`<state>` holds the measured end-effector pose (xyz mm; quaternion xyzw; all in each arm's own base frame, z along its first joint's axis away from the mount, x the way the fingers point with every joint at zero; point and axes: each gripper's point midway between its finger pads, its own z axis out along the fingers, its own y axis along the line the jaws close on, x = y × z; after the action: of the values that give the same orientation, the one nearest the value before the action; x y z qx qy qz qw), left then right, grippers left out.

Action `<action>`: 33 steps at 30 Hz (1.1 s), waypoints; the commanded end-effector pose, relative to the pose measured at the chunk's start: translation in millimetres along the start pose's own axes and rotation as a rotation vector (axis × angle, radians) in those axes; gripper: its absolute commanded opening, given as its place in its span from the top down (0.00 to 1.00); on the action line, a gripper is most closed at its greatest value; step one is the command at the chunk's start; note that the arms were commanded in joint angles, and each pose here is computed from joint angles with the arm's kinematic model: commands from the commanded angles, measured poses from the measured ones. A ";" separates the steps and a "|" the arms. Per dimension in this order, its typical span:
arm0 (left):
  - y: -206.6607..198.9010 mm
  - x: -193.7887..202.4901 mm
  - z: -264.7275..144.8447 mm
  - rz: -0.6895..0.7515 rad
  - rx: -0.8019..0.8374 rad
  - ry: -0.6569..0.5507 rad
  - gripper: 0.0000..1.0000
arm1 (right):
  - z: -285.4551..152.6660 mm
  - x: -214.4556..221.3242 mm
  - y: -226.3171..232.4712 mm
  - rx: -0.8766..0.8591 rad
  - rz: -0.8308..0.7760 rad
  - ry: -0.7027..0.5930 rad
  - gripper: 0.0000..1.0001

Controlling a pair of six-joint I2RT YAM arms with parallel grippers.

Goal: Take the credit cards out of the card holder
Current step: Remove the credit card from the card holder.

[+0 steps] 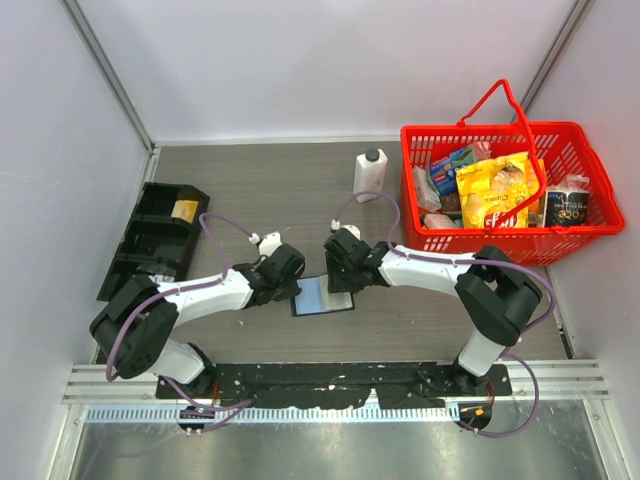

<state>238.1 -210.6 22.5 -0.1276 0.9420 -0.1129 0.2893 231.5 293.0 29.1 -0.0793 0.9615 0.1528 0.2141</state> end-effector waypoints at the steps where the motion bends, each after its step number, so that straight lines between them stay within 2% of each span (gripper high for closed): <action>1: -12.9 7.9 -1.8 -0.009 0.046 0.021 0.76 | -20.0 -26.4 23.6 -0.097 -0.012 -0.083 0.57; 4: -15.5 7.7 -3.3 -0.004 0.052 0.017 0.82 | -31.3 -34.4 29.8 -0.118 -0.020 -0.100 0.57; 7: -15.3 8.5 -3.2 -0.003 0.049 0.017 0.84 | -39.8 -39.3 37.5 -0.150 -0.018 -0.109 0.57; 13: -15.9 7.6 -4.3 -0.002 0.051 0.013 0.85 | -46.3 -40.7 43.4 -0.178 -0.016 -0.111 0.57; 22: -12.8 5.3 -7.8 -0.025 0.049 -0.003 0.85 | -49.4 -24.3 81.5 -0.411 -0.025 -0.029 0.57; 24: -10.2 4.3 -9.6 -0.034 0.044 -0.014 0.85 | -45.5 -20.3 80.6 -0.410 -0.019 -0.013 0.56; 30: 2.5 -5.8 -23.0 -0.083 0.027 -0.074 0.76 | -39.2 -23.3 59.3 -0.328 0.015 -0.049 0.55; 33: -2.6 -19.2 -38.9 -0.101 0.072 -0.119 0.71 | -35.5 -29.4 36.2 -0.300 0.068 -0.076 0.54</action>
<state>226.1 -209.2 41.0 -0.1524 0.9293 -0.1423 0.3049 217.0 333.7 74.8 -0.1090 0.9266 0.3002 0.1983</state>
